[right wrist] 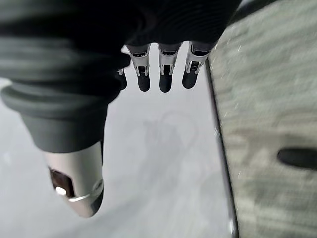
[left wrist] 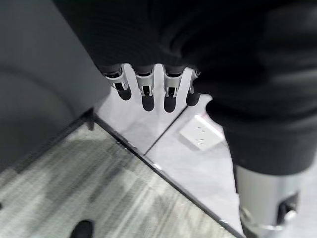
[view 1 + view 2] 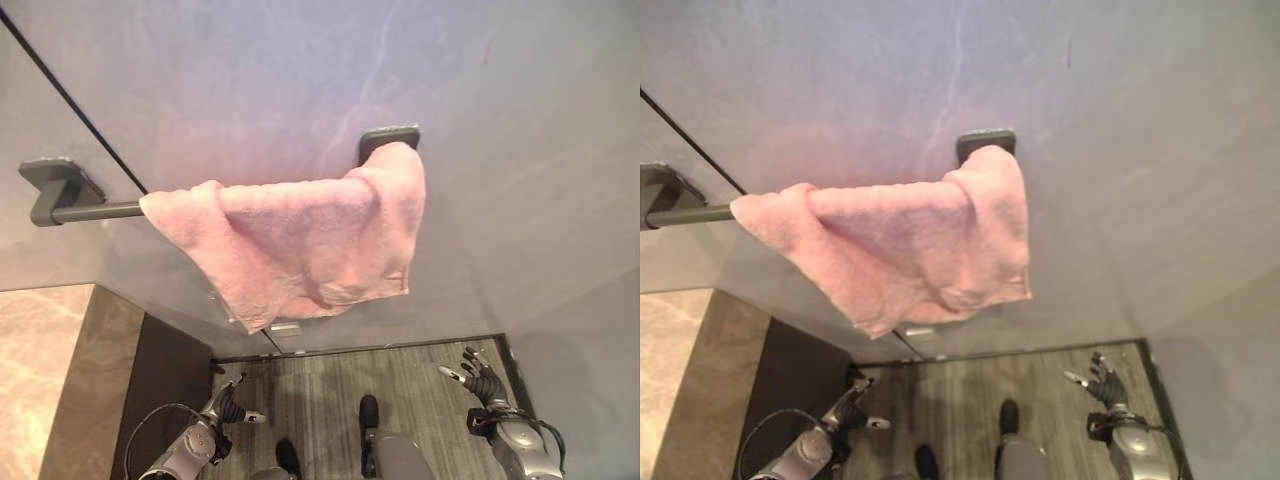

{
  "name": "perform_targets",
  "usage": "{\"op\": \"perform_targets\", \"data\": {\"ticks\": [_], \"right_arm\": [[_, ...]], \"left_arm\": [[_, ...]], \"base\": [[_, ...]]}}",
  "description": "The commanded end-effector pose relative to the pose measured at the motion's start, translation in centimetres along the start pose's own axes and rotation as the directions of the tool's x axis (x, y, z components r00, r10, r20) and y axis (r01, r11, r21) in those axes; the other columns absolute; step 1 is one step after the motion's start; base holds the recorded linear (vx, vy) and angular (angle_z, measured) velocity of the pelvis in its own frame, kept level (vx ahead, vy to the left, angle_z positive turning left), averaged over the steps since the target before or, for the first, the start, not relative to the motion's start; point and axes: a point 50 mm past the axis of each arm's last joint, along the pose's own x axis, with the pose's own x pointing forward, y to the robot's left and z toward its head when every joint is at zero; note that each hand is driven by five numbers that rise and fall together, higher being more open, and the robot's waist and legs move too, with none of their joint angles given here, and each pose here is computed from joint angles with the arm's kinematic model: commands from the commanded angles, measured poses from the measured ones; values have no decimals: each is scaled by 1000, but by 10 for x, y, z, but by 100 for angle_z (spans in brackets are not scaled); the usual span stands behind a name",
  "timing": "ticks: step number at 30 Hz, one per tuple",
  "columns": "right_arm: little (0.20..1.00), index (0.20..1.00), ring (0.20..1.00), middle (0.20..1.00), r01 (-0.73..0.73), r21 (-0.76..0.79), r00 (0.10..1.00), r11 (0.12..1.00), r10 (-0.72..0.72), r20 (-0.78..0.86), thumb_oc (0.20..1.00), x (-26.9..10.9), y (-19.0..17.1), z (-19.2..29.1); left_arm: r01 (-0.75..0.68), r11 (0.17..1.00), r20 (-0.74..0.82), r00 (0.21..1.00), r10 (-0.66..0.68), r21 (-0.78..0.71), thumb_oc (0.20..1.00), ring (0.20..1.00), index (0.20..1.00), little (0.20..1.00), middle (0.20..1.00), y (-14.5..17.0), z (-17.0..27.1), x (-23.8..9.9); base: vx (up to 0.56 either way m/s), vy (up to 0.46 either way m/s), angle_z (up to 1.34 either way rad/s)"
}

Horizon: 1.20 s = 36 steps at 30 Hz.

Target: Put brush and paste in cup on sink, flatten towel.

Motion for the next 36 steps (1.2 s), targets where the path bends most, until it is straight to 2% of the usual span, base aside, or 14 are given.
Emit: {"op": "perform_targets", "data": {"ticks": [1,4,9,12,15,22,23,27,30,33,34,36], "right_arm": [[1000,1000,1000,1000,-41,26,984,999,36,175,1000,9,16,35],[1000,1000,1000,1000,-59,31,972,998,50,230,1000,8,19,46],[1000,1000,1000,1000,-70,-97,950,993,96,297,1000,0,9,61],[1000,1000,1000,1000,-61,-61,945,996,77,318,1000,-12,-9,61],[1000,1000,1000,1000,-108,-39,940,993,115,322,1000,-20,-17,62],[1000,1000,1000,1000,-233,-39,903,972,231,361,1000,-29,-30,83],[1000,1000,1000,1000,-278,-40,885,960,272,378,1000,-31,-29,91],[1000,1000,1000,1000,-334,-90,853,938,342,394,1000,-33,-24,105],[1000,1000,1000,1000,-390,-119,813,913,402,421,1000,-35,-20,122],[1000,1000,1000,1000,-382,-163,798,910,414,438,1000,-36,-19,131],[1000,1000,1000,1000,-358,-246,783,901,433,446,1000,-38,-19,142],[1000,1000,1000,1000,-364,-265,772,893,448,451,1000,-40,-16,146]], "left_arm": [[-92,995,75,993,90,32,1000,1000,1000,1000,1000,33,2,-4],[-134,991,95,987,132,19,1000,1000,1000,1000,1000,50,-1,-12],[-152,988,82,985,150,24,1000,1000,1000,1000,1000,57,-18,-29],[-147,989,120,982,145,7,1000,1000,1000,1000,1000,61,-20,-41],[-135,990,164,979,125,49,1000,1000,1000,1000,1000,72,-18,-51],[-85,996,286,956,69,41,1000,1000,1000,1000,1000,87,-2,-74],[-81,995,350,935,58,53,1000,1000,1000,1000,1000,94,11,-80],[-79,994,419,907,38,79,1000,1000,1000,1000,1000,104,25,-88],[-99,992,531,847,40,82,1000,1000,1000,1000,1000,123,53,-102],[-138,987,581,811,62,86,1000,1000,1000,1000,1000,135,65,-112],[-158,986,625,775,96,45,1000,1000,1000,1000,1000,143,76,-118],[-162,986,636,764,106,29,1000,1000,1000,1000,1000,146,79,-121]], "base": [[-61,16,-28],[-113,50,-9],[-7,-85,-32],[23,-79,-2],[-5,-55,24],[22,-45,25],[10,-20,7],[9,-14,10],[9,-8,14],[4,-8,18],[2,6,15],[8,6,20]]}}
